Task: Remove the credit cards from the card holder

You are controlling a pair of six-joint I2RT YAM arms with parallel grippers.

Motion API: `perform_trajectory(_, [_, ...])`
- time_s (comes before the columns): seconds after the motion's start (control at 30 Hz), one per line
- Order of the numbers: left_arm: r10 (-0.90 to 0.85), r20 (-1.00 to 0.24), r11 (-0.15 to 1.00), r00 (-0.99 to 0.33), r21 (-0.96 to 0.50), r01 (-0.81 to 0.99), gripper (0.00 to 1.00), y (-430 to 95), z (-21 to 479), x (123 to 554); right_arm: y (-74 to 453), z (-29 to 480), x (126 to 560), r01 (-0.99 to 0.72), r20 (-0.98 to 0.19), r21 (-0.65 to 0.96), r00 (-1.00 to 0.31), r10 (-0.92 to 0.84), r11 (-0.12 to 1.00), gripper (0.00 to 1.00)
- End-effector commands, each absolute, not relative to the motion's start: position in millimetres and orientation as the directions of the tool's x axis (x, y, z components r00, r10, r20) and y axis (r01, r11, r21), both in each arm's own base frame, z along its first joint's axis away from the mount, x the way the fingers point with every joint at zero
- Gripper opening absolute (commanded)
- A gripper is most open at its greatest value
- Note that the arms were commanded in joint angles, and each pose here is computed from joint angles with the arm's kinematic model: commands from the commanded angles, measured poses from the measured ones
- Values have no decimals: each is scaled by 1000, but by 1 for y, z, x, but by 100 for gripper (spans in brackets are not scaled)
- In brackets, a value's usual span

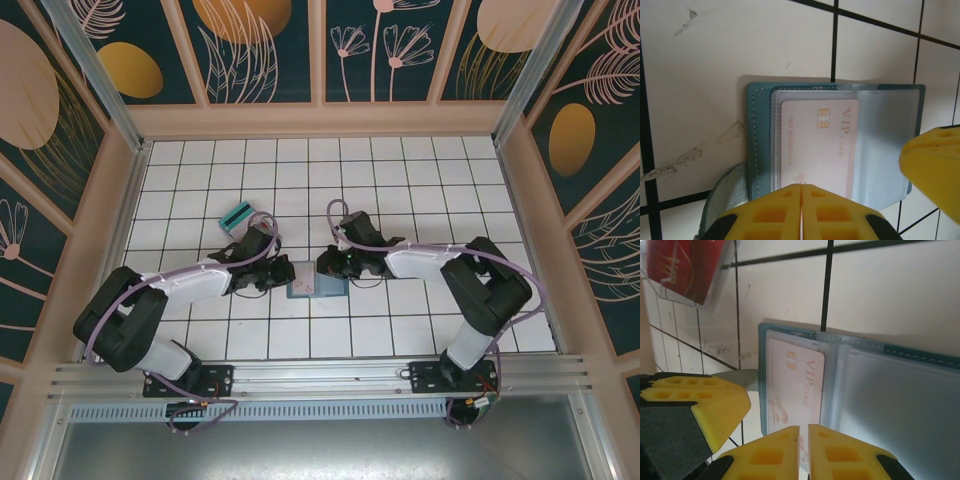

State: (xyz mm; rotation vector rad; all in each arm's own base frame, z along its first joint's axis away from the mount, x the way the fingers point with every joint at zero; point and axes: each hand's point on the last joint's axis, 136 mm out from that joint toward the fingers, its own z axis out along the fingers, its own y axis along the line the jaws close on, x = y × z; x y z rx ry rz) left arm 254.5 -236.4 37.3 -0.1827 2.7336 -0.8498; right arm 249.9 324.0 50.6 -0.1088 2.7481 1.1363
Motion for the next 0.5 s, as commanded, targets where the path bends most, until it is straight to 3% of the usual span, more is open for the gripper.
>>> perform_trajectory(0.0, [-190,-218,824,-957,-565,-34,10,-236,30,254,341,55,249,-139,-166,722,-986,-26,677,14])
perform_trajectory(0.47, [-192,-186,837,-963,-544,-62,10,-230,14,245,338,32,240,-104,-112,698,-993,-36,708,19])
